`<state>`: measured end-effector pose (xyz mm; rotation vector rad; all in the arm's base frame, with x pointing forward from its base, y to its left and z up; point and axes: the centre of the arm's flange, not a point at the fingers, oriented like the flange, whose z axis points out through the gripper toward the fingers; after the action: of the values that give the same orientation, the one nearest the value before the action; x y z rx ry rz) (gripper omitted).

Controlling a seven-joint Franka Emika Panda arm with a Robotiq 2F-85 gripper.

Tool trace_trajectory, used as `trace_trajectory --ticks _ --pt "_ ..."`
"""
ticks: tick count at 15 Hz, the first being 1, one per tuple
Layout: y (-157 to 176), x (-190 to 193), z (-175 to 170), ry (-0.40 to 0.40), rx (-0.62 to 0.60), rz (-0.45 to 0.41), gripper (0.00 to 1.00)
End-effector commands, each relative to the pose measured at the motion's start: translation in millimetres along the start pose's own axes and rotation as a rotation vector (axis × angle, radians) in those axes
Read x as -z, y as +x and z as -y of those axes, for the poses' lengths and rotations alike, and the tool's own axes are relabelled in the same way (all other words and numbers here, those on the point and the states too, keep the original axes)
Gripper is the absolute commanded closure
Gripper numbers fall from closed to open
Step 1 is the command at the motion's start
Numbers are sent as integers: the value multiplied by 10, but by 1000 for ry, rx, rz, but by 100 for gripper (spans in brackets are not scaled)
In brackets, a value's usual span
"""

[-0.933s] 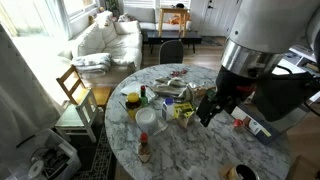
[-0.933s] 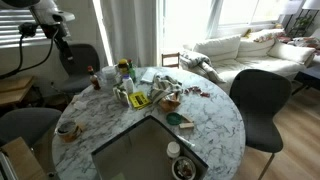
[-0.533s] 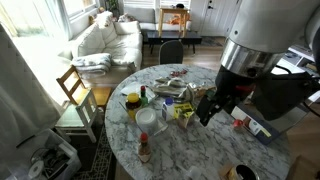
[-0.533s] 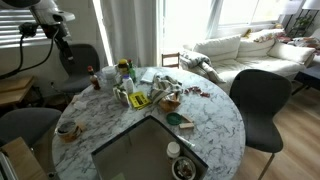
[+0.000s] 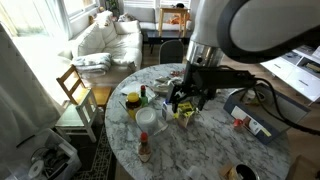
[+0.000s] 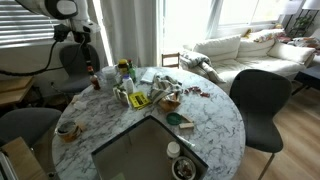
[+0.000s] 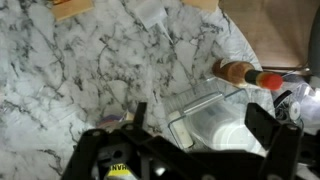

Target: Remote the plastic cup and silver cup from the clear case and put them in an upright position

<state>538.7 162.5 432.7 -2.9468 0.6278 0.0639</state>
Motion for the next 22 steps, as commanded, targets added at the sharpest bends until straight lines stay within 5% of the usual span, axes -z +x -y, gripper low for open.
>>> trace_trajectory --ticks 1,10,22 --pt "602 -254 349 54 -161 104 0" --pt "1332 -777 623 157 -564 222 0" --pt "1469 -1225 817 33 -719 142 0"
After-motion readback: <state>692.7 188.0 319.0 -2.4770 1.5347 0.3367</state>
